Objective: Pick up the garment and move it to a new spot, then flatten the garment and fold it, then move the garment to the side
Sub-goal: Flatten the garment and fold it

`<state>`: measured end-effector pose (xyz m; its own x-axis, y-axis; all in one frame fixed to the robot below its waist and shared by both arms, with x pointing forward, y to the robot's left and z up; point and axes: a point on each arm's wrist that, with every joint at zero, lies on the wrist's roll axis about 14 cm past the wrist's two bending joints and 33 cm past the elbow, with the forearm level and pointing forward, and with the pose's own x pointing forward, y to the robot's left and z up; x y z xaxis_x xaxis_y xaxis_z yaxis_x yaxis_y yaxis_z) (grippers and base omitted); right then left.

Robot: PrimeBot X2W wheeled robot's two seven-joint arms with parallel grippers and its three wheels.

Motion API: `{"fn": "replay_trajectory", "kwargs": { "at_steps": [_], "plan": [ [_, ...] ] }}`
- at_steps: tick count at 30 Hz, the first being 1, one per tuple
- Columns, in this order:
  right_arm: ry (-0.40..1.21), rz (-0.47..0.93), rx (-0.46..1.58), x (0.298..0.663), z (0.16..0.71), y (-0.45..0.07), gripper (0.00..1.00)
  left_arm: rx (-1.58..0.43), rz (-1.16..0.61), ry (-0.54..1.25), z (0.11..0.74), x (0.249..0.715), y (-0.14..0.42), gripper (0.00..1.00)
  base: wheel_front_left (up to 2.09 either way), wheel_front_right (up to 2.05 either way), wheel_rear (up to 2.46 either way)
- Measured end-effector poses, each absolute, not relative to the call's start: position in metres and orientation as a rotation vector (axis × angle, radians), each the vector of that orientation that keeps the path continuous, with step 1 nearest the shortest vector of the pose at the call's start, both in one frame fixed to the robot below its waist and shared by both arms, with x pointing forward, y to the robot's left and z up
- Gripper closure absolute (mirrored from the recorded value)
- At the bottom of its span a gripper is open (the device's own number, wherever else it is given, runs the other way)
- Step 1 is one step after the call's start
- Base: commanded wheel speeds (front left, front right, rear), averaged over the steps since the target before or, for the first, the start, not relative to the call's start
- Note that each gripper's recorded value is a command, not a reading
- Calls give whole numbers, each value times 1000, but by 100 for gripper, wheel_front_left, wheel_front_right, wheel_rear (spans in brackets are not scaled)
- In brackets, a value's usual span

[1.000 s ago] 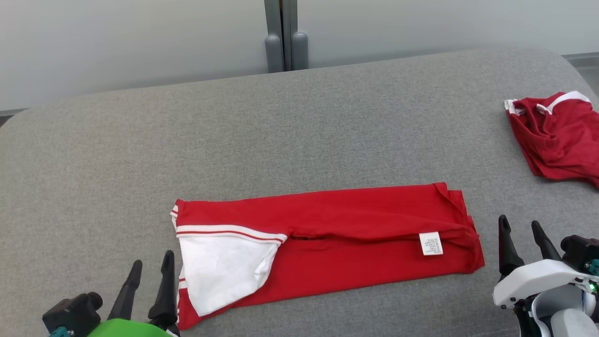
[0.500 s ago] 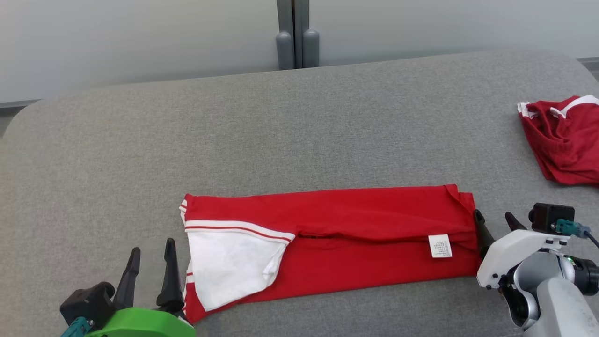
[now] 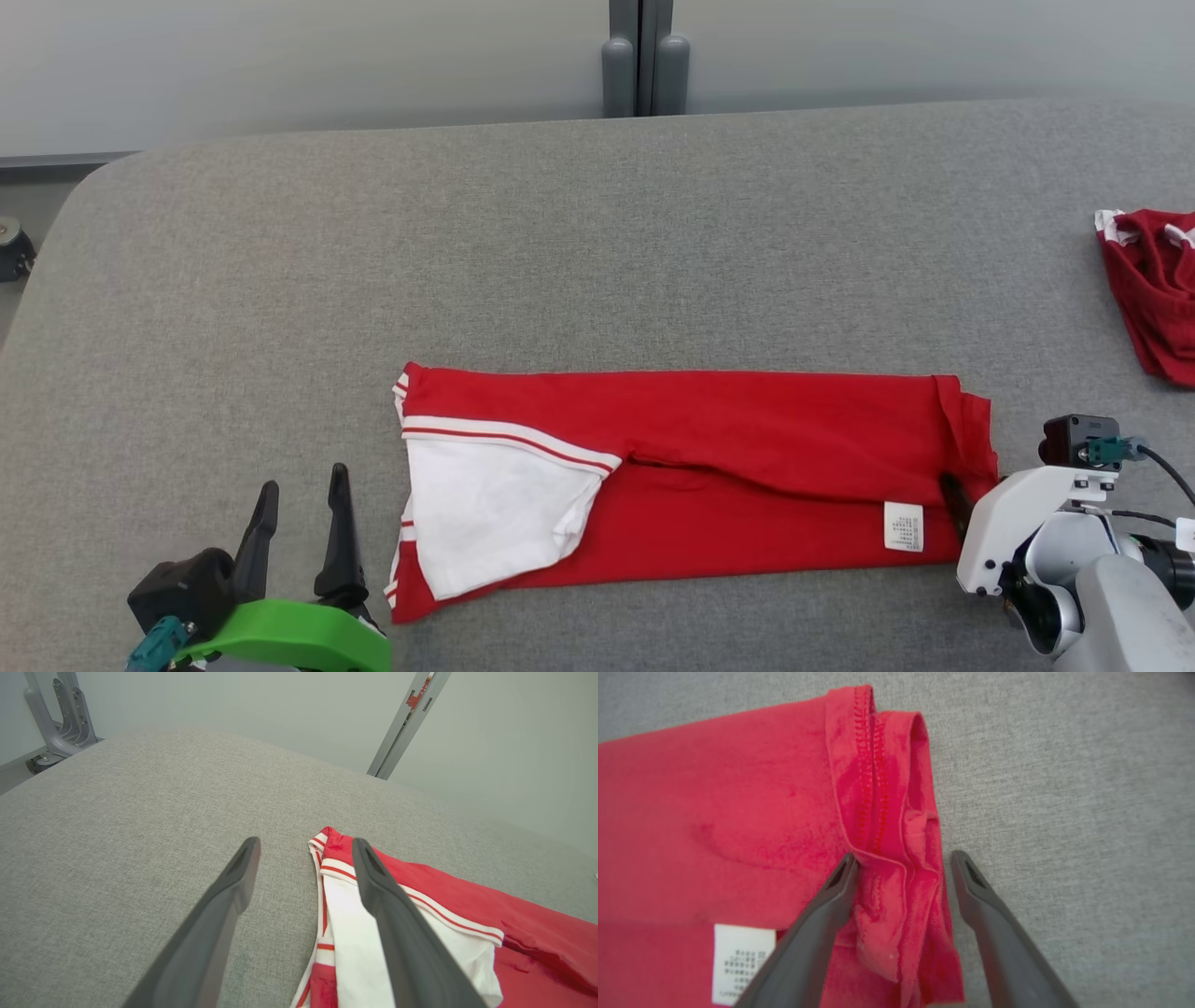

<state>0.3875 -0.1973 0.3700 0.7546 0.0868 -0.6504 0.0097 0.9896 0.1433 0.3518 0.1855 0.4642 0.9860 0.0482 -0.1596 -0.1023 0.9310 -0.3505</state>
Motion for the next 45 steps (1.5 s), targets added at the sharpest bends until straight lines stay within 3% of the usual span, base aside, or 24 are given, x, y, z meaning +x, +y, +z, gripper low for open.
{"fn": "replay_trajectory", "kwargs": {
  "at_steps": [1, 3, 4, 5, 6, 12, 21, 26, 33, 45],
  "plan": [
    [723, 47, 145, 388, 369, -195, 41, -362, 74, 149, 464, 353, 185, 0, 0, 0, 0],
    [727, 54, 146, 388, 368, -193, 67, -357, 60, 150, 464, 355, 182, 0, 0, 0, 0],
    [727, 55, 149, 389, 368, -192, 75, -353, 51, 149, 465, 356, 180, 0, 0, 0, 0],
    [726, 55, 151, 389, 368, -192, 97, -351, 44, 150, 465, 357, 178, 0, 0, 0, 0],
    [718, 53, 159, 391, 369, -192, 100, -349, 36, 150, 465, 358, 176, 0, 0, 0, 0],
    [674, 11, 170, 393, 377, -207, 100, -323, -6, 144, 468, 366, 166, 0, 0, 0, 0],
    [586, -177, 159, 381, 399, -290, 100, -281, -61, 142, 467, 376, 152, 0, 0, 0, 0],
    [535, -196, 208, 378, 410, -295, 100, -271, -70, 147, 465, 378, 149, 0, 0, 0, 0],
    [449, -37, 307, 390, 435, -231, 100, -268, -61, 145, 465, 376, 152, 0, 0, 0, 0],
    [418, 390, 375, 390, 475, -80, 100, -277, -15, 135, 466, 366, 165, 0, 0, 0, 0]
  ]
}}
